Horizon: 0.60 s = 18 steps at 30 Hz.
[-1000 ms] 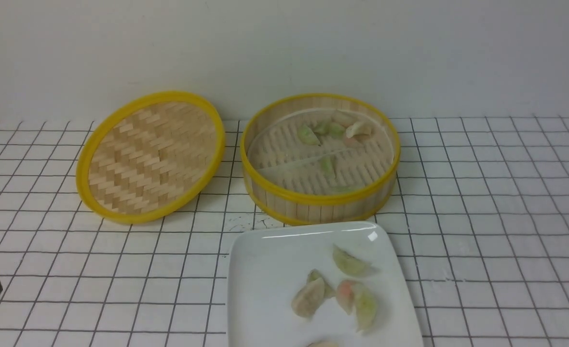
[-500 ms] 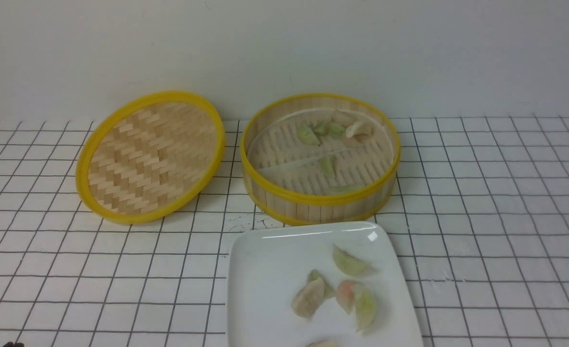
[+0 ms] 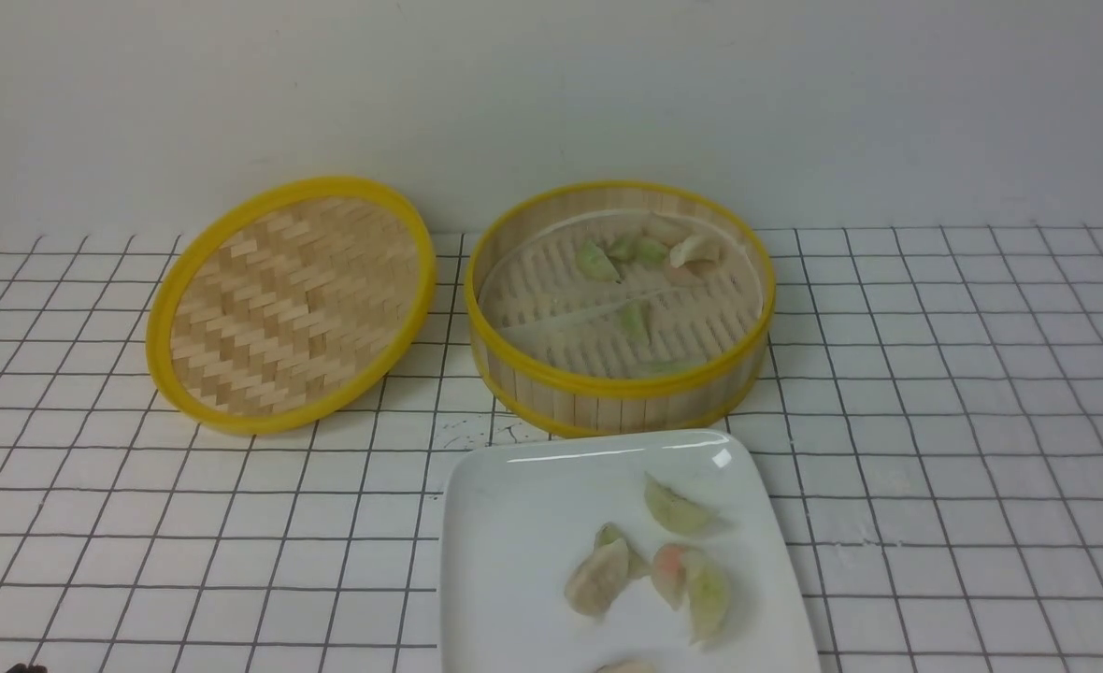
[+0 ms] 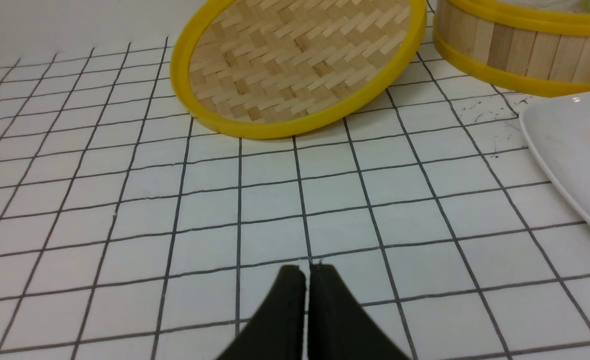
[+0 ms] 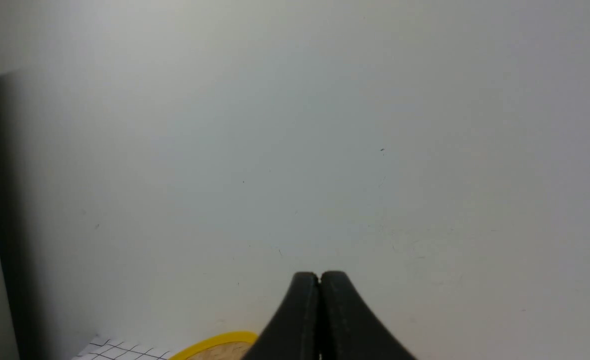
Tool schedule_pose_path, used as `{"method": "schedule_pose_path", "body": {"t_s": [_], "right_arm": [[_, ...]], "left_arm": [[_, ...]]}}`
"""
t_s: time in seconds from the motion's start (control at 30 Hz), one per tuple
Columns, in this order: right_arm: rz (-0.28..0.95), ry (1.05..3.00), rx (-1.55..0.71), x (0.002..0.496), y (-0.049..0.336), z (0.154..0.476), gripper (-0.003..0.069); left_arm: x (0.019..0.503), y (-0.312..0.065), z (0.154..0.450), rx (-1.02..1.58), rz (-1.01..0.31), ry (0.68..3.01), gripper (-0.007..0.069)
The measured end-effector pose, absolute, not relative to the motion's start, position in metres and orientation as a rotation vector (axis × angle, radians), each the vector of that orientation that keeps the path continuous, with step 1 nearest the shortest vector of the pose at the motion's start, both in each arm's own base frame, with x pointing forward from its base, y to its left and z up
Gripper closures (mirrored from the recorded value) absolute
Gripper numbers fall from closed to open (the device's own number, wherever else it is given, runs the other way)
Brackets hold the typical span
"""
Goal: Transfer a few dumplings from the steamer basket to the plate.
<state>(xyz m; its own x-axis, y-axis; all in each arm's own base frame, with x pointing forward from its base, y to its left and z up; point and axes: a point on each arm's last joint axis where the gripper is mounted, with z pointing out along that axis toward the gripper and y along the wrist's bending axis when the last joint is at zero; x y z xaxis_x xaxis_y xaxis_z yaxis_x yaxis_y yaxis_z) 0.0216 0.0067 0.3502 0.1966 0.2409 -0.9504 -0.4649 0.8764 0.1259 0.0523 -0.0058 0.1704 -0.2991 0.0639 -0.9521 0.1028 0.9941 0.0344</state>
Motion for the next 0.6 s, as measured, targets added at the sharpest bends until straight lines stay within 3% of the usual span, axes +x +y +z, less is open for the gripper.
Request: {"method": "schedule_pose_path", "body": {"t_s": [0.6], "right_arm": [[0.512,1.299,-0.227,0.0231,0.0098,0.345,0.0673]], "left_arm": [[0.0523,-0.0058,0.1704,0.12,-0.038,1.876,0.0631]]}}
